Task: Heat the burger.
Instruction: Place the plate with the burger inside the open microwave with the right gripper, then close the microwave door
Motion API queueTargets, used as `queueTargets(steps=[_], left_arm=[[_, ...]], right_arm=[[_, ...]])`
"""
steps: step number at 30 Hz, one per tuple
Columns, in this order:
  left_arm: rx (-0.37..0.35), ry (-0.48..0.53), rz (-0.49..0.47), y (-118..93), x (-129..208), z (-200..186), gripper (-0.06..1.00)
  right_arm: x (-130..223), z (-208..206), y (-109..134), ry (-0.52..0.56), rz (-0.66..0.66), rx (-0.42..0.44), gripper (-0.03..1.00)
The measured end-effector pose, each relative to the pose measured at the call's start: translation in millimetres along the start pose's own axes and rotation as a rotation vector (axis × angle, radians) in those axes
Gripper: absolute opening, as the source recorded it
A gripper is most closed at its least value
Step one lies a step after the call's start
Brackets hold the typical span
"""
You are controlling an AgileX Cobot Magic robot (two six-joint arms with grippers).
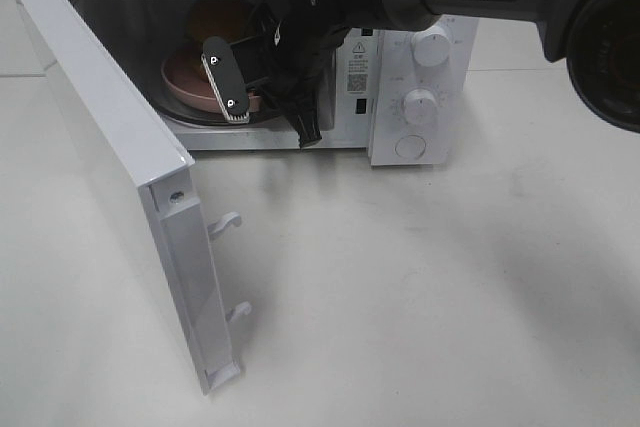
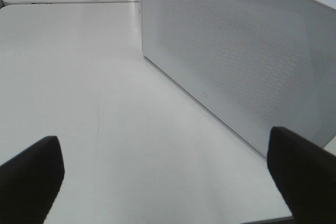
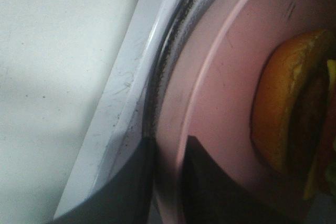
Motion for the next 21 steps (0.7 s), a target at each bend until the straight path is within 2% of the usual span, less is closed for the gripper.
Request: queueTargets(steps=[2, 3, 4, 5, 7, 8, 9, 11, 21], left_arm=[[0.000, 0.000, 0.000, 0, 0, 0, 0.99], [0.000, 0.000, 0.000, 0, 0, 0, 0.99], [0.000, 0.000, 0.000, 0, 0, 0, 0.99], [-0.001, 0.000, 0.001, 0, 0, 0, 0.99], [-0.003, 0.000, 0.002, 0, 0, 0, 0.99], [-0.010, -0.001, 0.006, 1, 0, 0, 0.99], [-0.010, -0.001, 0.006, 1, 0, 0, 0.99], [-0.019, -0.002, 0.011, 2, 0, 0, 0.99], [-0.029, -0.003, 0.017, 3, 0, 0, 0.99]], right_arm=[[0, 0, 0, 0.000, 0.000, 0.002, 0.23], [0, 0, -1, 0.001, -0.001, 0.008, 0.29], [0, 0, -1, 0.001, -0.001, 0.008, 0.29], [0, 0, -1, 0.000, 0.002, 0.008, 0.36], [0, 0, -1, -0.003, 0.008, 0.007, 0.38], [-2, 0, -1, -0.015, 0.027, 0.005, 0.44], [-2, 0, -1, -0.015, 0.027, 0.005, 0.44], [-4, 0, 1, -0.033, 0.052, -0.014, 0.51], [-6, -8, 12, -0.045, 0.073, -0.043, 0.67]])
Point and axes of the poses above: a point on each arm's last joint axis where the gripper is mounted, z pointing out along that axis toward the gripper, y along the wrist's bending axis when the last joint is at zero, x = y × z, the point moved 2 cm from there along z, pointing out along that axis toward the gripper, and after that the axes turned 13 degrees about -z, right-handed, at the moved point
